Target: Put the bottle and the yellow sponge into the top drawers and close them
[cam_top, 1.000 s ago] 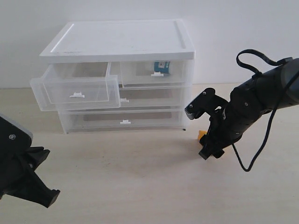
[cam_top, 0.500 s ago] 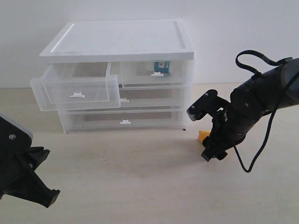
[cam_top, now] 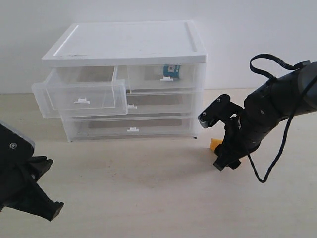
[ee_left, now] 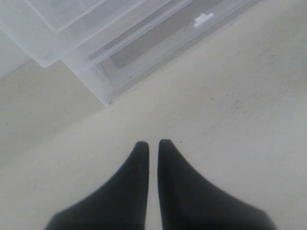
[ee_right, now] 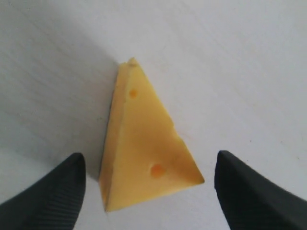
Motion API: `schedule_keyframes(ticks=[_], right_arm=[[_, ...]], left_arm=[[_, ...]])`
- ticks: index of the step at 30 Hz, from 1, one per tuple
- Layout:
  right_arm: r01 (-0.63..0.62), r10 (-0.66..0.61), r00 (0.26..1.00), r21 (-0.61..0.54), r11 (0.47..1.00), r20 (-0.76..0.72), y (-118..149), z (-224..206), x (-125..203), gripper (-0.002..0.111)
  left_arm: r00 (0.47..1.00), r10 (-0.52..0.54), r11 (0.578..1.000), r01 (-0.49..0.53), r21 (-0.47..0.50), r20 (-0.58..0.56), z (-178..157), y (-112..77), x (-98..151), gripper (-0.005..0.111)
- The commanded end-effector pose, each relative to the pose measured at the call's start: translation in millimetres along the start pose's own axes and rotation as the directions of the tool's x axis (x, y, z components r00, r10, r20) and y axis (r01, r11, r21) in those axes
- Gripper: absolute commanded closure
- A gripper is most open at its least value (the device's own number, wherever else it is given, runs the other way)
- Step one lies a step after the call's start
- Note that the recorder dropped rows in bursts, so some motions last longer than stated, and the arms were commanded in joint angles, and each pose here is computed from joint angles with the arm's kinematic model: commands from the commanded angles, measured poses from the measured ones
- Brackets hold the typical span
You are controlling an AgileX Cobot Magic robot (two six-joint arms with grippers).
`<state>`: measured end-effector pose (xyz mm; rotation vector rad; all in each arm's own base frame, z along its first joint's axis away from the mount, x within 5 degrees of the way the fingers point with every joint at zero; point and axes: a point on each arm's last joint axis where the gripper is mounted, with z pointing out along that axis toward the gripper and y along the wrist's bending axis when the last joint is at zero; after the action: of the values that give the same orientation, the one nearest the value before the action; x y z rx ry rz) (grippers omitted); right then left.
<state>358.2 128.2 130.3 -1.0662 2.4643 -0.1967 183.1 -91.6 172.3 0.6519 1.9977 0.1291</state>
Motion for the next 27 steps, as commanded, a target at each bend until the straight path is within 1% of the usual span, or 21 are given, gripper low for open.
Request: schedule_keyframes(ticks=[1,4,6,17,27], right_arm=[[0.026,-0.026,1.000,0.024,0.999,0.000,-4.1,0.1,0.0,0.041],[0.016,-0.016,1.000,0.026,1.000,0.010,-4.3,0.1,-0.8,0.041],[-0.012,0.012,1.000,0.024,1.000,0.026,-4.2,0.1,-2.2,0.041],[-0.040,0.039,0.999,0.024,0.999,0.029,-4.2,0.1,-2.4,0.041],[-0.049,0.050,0.998,0.017,0.999,-0.028,-3.4,0.1,2.8,0.041]], left_arm=[[1.000,-0.010,1.000,0.010,-0.001,0.007,-0.2,0.7,-1.9,0.103],[1.000,-0.010,1.000,0.010,-0.001,0.007,-0.2,0.7,-1.9,0.103],[1.000,-0.010,1.000,0.010,-0.001,0.007,-0.2,0.7,-1.9,0.103],[1.000,-0.010,1.000,0.010,-0.001,0.007,-0.2,0.7,-1.9,0.103],[1.000,-0.007,1.000,0.007,0.000,0.009,-0.2,0.6,-2.0,0.103]])
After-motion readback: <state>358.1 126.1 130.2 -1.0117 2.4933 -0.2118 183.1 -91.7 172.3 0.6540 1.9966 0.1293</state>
